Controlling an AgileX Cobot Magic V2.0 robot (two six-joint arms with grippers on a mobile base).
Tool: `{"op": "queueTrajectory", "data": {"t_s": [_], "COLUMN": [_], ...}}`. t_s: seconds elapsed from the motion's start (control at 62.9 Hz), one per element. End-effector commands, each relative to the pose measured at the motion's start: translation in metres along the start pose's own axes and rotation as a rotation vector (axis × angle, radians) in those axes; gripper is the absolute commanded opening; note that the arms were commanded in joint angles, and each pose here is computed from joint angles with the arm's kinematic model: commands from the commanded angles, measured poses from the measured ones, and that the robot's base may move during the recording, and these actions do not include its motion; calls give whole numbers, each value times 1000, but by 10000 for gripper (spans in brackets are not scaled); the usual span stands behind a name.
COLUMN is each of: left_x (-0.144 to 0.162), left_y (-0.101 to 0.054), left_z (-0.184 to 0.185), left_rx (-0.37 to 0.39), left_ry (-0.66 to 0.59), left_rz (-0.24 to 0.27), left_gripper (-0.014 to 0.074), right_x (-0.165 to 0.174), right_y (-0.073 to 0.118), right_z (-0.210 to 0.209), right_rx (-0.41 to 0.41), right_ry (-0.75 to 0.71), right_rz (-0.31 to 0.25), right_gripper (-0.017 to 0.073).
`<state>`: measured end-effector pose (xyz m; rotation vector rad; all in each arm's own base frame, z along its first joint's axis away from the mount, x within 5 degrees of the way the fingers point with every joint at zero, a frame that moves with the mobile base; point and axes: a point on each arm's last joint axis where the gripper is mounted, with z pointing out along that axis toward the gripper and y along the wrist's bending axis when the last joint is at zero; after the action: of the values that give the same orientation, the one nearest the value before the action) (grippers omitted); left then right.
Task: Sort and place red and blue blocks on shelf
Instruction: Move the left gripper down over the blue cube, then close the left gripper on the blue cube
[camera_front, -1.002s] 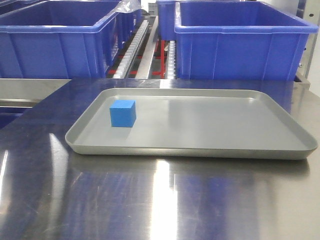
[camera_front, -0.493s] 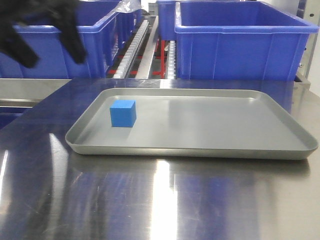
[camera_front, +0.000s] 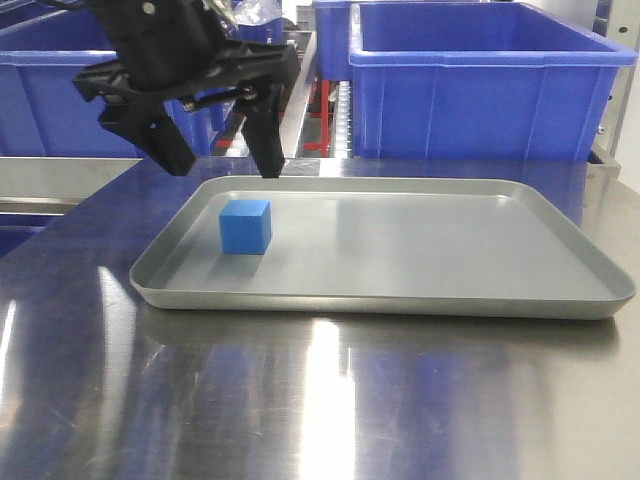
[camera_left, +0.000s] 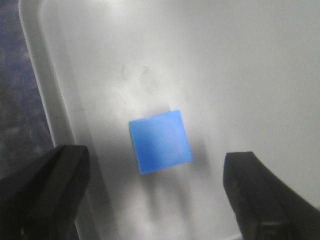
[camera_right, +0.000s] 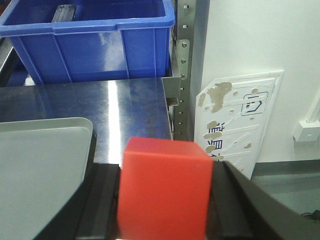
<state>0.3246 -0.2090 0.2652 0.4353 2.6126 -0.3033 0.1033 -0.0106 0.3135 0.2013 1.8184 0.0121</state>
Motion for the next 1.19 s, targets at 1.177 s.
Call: {"op": "queueTrajectory", "data": {"t_s": [1.177], "left_x": [-14], "left_y": [-11], "left_z": [27], "left_rx": [-31], "left_ry": [-9], "left_rz": [-5], "left_gripper": [583], "right_x": [-17], "right_y": [1], "right_z": [-4], "right_rx": [0], "right_ry": [-119], "right_rz": [-17], "right_gripper": [55]}}
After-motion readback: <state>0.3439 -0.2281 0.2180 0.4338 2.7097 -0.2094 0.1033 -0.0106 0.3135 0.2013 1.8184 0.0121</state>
